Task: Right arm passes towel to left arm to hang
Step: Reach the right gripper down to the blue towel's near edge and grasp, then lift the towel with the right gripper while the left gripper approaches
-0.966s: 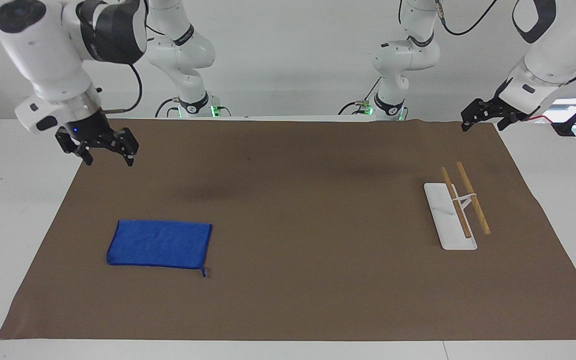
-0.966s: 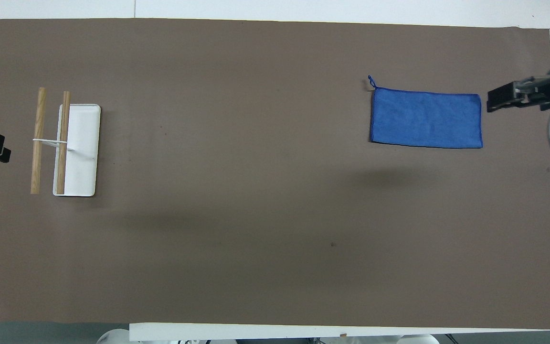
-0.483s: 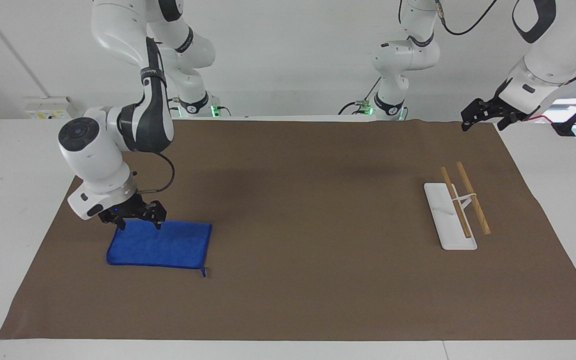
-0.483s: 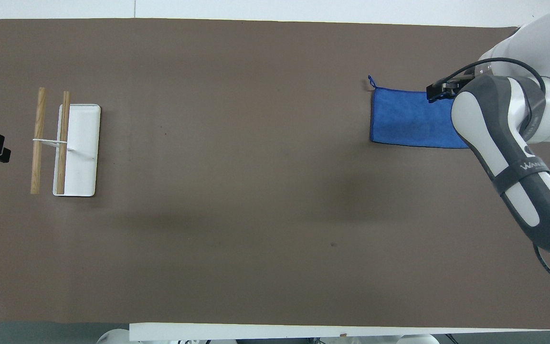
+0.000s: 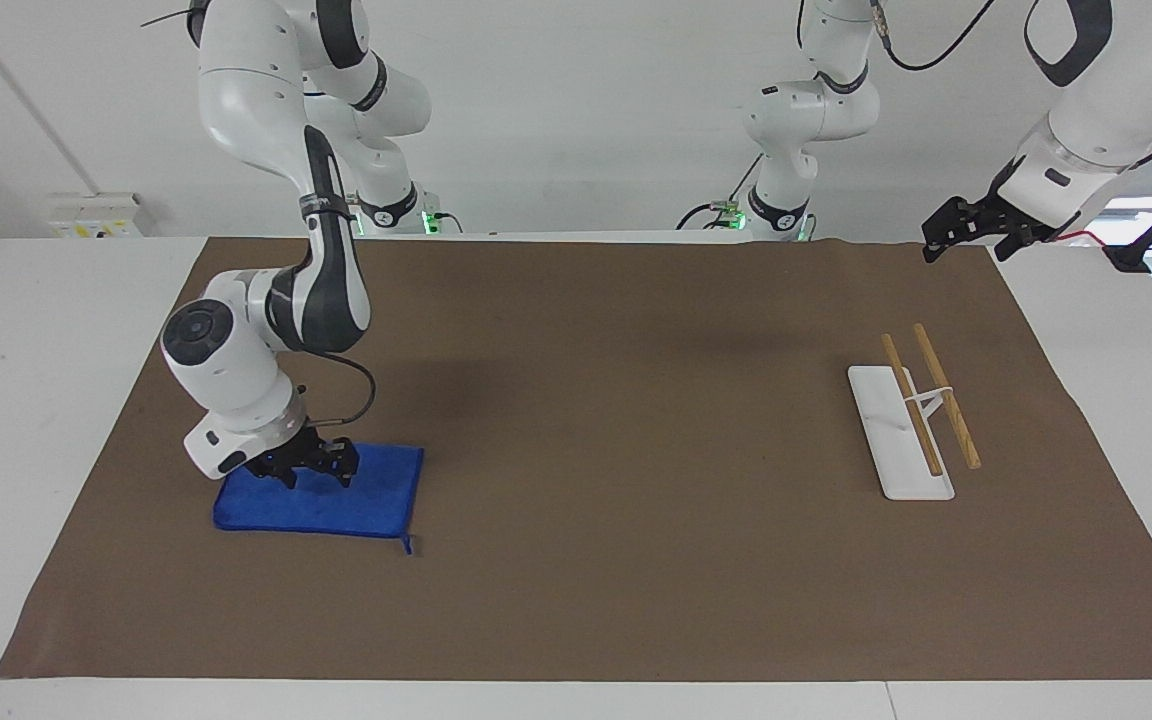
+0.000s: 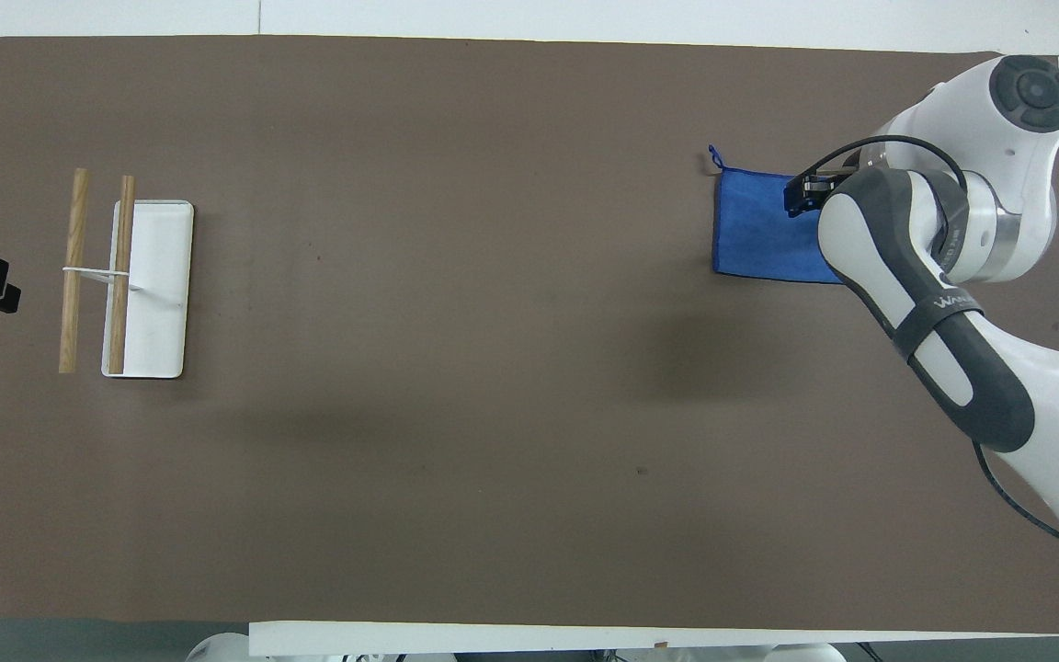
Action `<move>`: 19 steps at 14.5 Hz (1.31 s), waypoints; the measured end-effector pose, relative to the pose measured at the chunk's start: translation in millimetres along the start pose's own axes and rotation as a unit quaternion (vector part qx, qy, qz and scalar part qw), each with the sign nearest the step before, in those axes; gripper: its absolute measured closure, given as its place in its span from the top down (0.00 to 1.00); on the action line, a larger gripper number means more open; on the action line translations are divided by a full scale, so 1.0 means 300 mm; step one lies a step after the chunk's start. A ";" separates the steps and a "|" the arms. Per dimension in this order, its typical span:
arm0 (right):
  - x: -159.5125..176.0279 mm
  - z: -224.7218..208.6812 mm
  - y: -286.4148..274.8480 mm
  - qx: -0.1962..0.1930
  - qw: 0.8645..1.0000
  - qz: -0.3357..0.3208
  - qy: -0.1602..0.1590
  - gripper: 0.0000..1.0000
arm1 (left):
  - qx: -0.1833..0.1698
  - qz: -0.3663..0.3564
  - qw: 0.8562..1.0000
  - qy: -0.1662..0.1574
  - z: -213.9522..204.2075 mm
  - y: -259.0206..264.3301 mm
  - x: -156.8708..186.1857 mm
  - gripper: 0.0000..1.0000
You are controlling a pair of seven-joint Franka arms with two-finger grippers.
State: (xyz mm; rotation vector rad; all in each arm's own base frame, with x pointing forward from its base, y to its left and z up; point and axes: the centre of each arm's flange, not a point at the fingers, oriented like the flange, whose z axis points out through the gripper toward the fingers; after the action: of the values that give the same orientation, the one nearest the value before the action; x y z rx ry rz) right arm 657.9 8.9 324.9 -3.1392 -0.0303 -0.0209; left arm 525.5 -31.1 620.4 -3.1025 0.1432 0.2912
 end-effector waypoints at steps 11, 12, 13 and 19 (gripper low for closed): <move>-0.068 0.119 0.048 -0.007 1.000 -0.009 0.011 0.53 | 0.000 0.000 1.000 0.000 0.000 0.000 0.000 1.00; -0.069 0.116 0.047 -0.007 1.000 -0.009 0.012 0.42 | 0.000 0.000 1.000 0.000 0.000 0.000 0.000 1.00; -0.070 0.113 0.046 -0.007 1.000 -0.010 0.012 0.32 | 0.000 0.000 1.000 0.000 0.000 0.000 0.000 1.00; -0.042 0.027 0.040 0.000 1.000 -0.005 -0.014 0.04 | 0.000 0.000 1.000 0.000 0.000 0.000 0.000 1.00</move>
State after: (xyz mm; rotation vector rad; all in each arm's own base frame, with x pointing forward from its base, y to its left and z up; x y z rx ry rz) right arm 645.8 -3.4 316.6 -3.1401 -0.0468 0.0233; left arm 525.5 -31.0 620.4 -3.1025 0.1434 0.2912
